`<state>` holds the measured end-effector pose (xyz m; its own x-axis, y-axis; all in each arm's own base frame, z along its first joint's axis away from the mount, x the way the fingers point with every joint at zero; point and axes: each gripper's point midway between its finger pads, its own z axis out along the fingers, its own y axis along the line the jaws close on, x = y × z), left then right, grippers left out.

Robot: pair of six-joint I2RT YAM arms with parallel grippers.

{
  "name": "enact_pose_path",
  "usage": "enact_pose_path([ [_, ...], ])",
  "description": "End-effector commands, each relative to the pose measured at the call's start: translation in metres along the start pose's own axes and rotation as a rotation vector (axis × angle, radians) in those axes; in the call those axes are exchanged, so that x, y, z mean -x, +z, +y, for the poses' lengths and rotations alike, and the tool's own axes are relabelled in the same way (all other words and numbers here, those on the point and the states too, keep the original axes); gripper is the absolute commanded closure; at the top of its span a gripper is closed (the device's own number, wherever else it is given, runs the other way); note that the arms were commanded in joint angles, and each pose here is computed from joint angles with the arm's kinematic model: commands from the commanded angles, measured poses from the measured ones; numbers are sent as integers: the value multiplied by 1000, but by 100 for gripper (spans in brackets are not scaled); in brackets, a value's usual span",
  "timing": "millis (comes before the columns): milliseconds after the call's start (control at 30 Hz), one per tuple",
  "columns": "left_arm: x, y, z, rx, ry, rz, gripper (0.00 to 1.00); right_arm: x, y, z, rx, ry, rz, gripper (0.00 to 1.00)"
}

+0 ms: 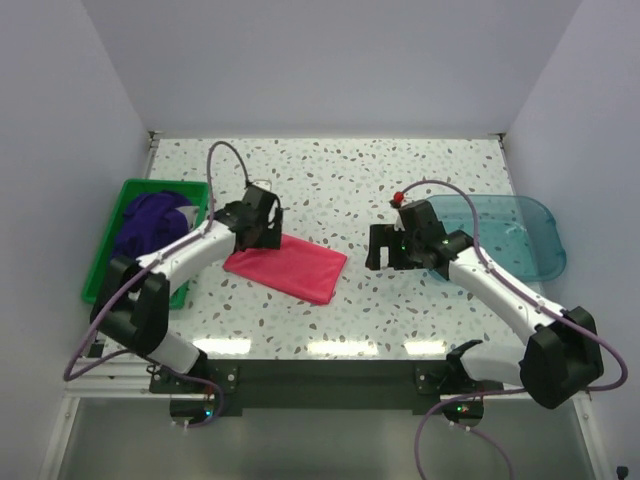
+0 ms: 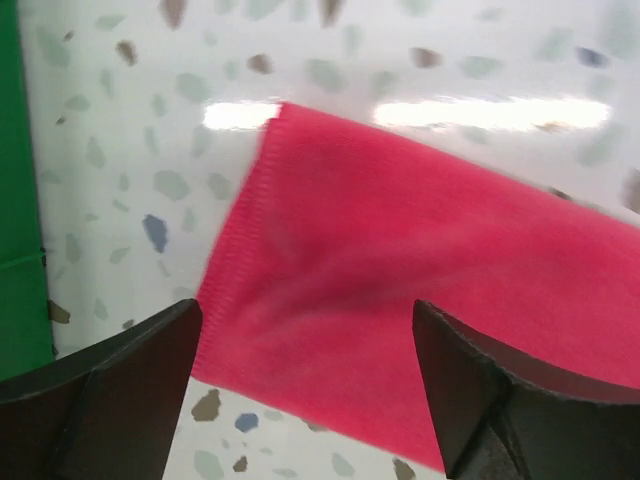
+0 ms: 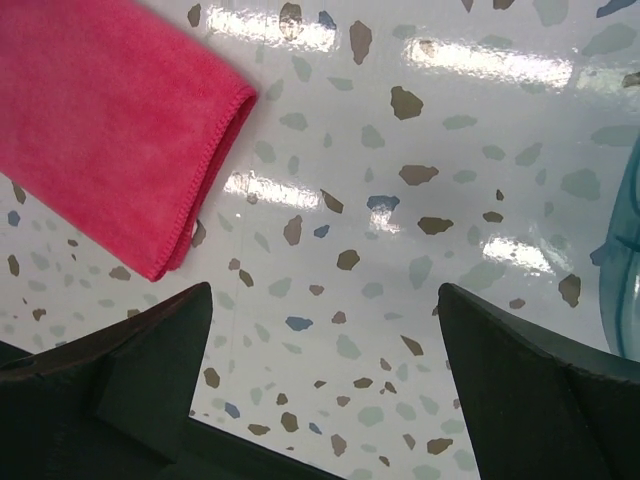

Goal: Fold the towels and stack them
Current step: Smooth out wrinkles on the folded towel, then neatly place the folded towel into the bin

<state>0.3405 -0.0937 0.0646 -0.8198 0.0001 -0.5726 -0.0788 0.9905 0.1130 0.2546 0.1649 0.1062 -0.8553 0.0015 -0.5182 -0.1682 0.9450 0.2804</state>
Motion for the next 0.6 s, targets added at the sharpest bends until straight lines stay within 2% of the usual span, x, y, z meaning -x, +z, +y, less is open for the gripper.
enact_pose_path([
  [0,11,-56,-57,-178,153,-123,6,9,-15,-2,-25,57,-71,1],
  [167,-24,-99,-114,-392,285,-125,5,9,-24,-10,-69,110,-93,1],
  [300,-68,-122,-159,-505,454,-107,11,7,-31,-25,-139,160,-118,1],
  [433,-100,-118,-185,-515,580,-62,20,4,-36,-37,-183,193,-142,1],
  [567,-117,-112,-202,-509,652,-42,24,-2,-39,-42,-198,195,-135,1],
])
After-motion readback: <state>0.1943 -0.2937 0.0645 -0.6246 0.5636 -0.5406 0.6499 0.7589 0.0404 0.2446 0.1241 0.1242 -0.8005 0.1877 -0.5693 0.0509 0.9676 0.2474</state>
